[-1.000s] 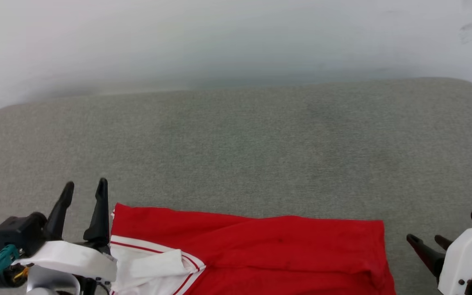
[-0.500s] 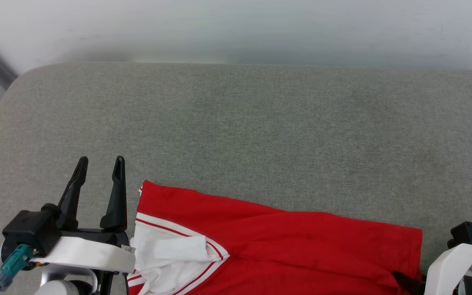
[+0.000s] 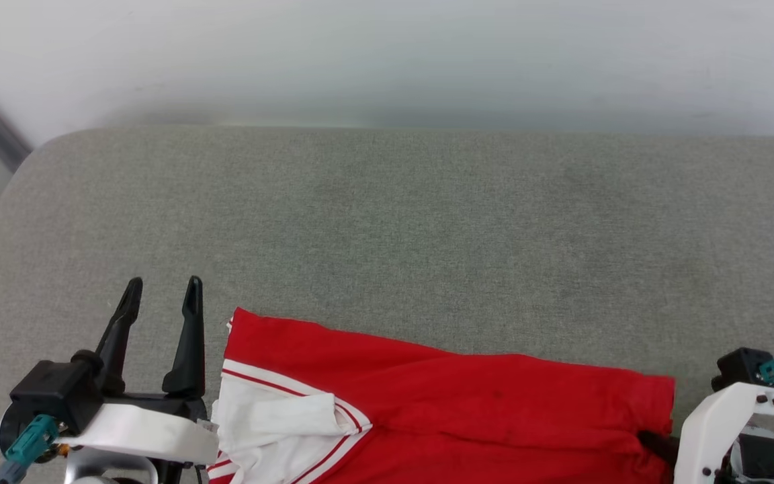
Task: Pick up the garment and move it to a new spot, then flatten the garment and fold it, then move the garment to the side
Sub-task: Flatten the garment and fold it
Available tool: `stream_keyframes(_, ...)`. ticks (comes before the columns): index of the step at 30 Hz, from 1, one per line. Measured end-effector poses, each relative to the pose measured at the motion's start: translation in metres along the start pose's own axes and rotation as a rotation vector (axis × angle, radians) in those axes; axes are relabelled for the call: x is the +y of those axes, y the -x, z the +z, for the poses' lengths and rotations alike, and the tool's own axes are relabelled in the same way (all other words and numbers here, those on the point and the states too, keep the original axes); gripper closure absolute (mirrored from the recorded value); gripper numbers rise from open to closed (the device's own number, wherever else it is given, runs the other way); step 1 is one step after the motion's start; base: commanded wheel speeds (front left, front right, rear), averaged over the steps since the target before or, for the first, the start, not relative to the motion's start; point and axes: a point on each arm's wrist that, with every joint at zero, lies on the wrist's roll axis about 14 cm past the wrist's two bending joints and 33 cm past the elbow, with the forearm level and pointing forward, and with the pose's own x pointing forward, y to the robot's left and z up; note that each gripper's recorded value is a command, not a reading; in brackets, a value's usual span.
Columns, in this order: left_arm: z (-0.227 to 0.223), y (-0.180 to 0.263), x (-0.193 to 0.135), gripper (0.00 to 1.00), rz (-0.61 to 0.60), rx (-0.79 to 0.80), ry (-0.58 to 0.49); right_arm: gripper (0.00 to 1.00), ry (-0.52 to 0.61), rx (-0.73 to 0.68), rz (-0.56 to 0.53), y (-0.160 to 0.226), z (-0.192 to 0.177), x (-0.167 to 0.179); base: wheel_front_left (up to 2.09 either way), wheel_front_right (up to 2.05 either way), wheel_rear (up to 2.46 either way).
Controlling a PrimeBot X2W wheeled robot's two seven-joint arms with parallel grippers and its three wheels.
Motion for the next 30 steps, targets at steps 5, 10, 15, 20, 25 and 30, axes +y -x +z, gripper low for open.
stream_keyframes(5, -0.004, 0.005, -0.003, 0.00, 0.002, 0.018, 0.006, 1.00, 0.007, -0.094, -0.029, 0.018, 0.024, -0.011, 0.00, 0.00, 0.00)
stream_keyframes(10, -0.004, 0.008, -0.006, 0.00, -0.007, 0.026, -0.007, 1.00, -0.040, -0.161, -0.112, 0.041, 0.036, -0.045, 0.00, 0.00, 0.00)
stream_keyframes(15, -0.005, 0.010, -0.014, 0.00, -0.013, 0.034, -0.004, 1.00, -0.123, -0.216, -0.216, 0.070, 0.041, -0.088, 0.00, 0.00, 0.00)
stream_keyframes(20, -0.002, 0.010, -0.020, 0.00, -0.025, 0.027, -0.005, 1.00, -0.224, -0.240, -0.179, 0.080, 0.043, -0.088, 0.00, 0.00, 0.00)
stream_keyframes(25, -0.003, 0.012, -0.021, 0.00, -0.026, 0.035, -0.006, 1.00, -0.290, -0.170, 0.038, 0.066, 0.039, -0.040, 0.00, 0.00, 0.00)
stream_keyframes(30, -0.003, 0.013, -0.017, 0.00, -0.012, 0.037, -0.004, 1.00, -0.356, -0.064, 0.329, 0.051, 0.030, 0.014, 0.00, 0.00, 0.00)
